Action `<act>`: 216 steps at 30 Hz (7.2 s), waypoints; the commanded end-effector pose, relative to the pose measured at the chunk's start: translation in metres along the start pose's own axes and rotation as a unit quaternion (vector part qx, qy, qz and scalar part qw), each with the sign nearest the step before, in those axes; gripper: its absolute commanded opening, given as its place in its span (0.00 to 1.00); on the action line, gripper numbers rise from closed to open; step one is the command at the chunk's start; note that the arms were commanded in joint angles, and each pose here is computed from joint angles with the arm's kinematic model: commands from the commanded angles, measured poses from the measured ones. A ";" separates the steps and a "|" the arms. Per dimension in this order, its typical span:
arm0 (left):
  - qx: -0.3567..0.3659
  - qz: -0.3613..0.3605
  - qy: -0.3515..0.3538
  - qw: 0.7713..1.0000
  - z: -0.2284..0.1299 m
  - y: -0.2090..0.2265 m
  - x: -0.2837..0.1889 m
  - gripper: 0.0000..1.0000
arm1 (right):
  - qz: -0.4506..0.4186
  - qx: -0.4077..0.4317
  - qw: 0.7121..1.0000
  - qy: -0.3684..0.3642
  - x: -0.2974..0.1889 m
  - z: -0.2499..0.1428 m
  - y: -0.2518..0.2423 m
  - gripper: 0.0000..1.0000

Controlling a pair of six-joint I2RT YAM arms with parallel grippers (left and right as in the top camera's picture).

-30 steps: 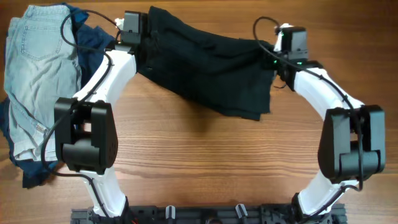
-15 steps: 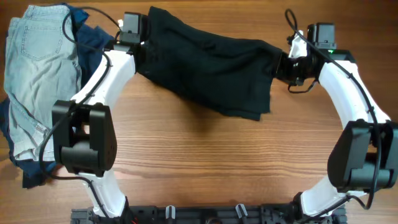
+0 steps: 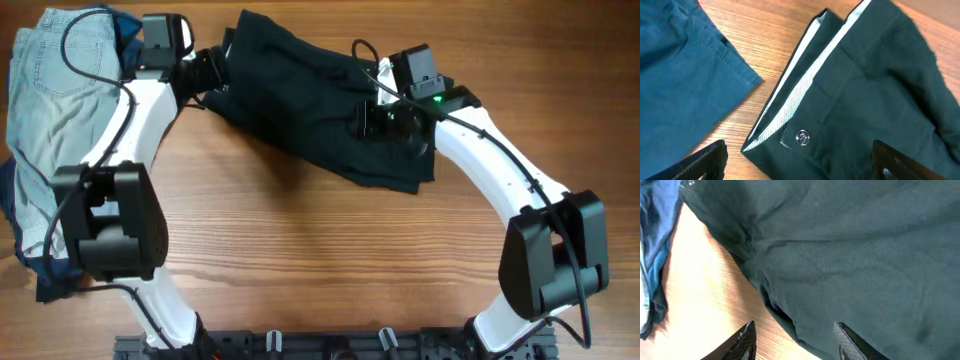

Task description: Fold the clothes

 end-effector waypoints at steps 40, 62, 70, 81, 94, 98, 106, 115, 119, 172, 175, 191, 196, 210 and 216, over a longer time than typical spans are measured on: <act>-0.116 0.033 0.233 0.965 -0.089 -0.010 0.018 0.45 | -0.098 0.116 0.982 -0.114 -0.005 0.058 -0.083 0.38; 0.044 -0.116 0.081 0.989 -0.029 -0.013 -0.001 0.65 | 0.041 0.069 0.994 -0.071 -0.076 0.064 -0.111 0.61; 0.021 -0.099 0.114 0.988 -0.046 0.018 0.020 0.65 | 0.088 0.111 0.989 -0.044 -0.016 0.077 -0.136 0.49; -0.005 -0.084 0.111 0.990 -0.045 0.039 0.017 0.62 | -0.119 0.132 0.982 -0.057 0.013 0.069 -0.187 0.14; -0.014 -0.085 0.136 0.987 -0.057 0.041 0.028 0.63 | -0.185 0.107 0.977 -0.023 0.035 0.048 -0.200 0.04; -0.028 -0.086 0.156 0.984 -0.069 0.043 0.045 0.66 | -0.186 0.106 0.977 -0.018 0.039 0.046 -0.200 0.04; -0.033 -0.178 0.148 0.972 -0.074 0.024 0.061 0.68 | -0.186 0.106 0.977 -0.018 0.039 0.046 -0.201 0.04; -0.020 -0.243 0.146 0.959 -0.075 0.013 0.054 0.79 | -0.186 0.105 0.977 -0.018 0.039 0.046 -0.201 0.04; 0.007 -0.233 0.168 0.958 -0.086 0.020 0.051 0.75 | -0.187 0.106 0.977 -0.017 0.039 0.046 -0.201 0.04; 0.081 -0.299 0.083 0.947 -0.036 -0.063 -0.016 0.04 | -0.156 0.111 0.982 -0.003 0.053 0.038 -0.173 0.04; 0.168 -0.329 0.066 0.927 -0.047 -0.158 -0.016 0.04 | -0.142 0.126 0.982 -0.008 0.055 0.040 -0.169 0.04; 0.214 -0.402 -0.031 0.890 -0.065 -0.315 -0.054 0.09 | -0.143 0.126 0.982 -0.005 0.055 0.039 -0.169 0.04; 0.225 -0.393 -0.051 0.890 -0.069 -0.330 -0.058 0.92 | -0.143 0.126 0.982 -0.006 0.055 0.039 -0.169 0.04; 0.188 -0.358 -0.082 0.911 -0.020 -0.274 -0.102 1.00 | -0.071 0.086 0.986 -0.122 -0.088 0.088 -0.133 0.16; 0.124 -0.290 -0.082 0.945 0.012 -0.185 -0.153 1.00 | -0.030 0.027 0.999 -0.009 -0.054 0.062 -0.138 0.99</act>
Point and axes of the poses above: each gripper's point midway between its finger pads, its own x axis out along the fingers, its own y axis along the line the jaws close on, z = x × y, the point moved 7 cm from there along -x, back along the fingers, and after that the axes turned 13 degrees about x, right-handed, at the moved point
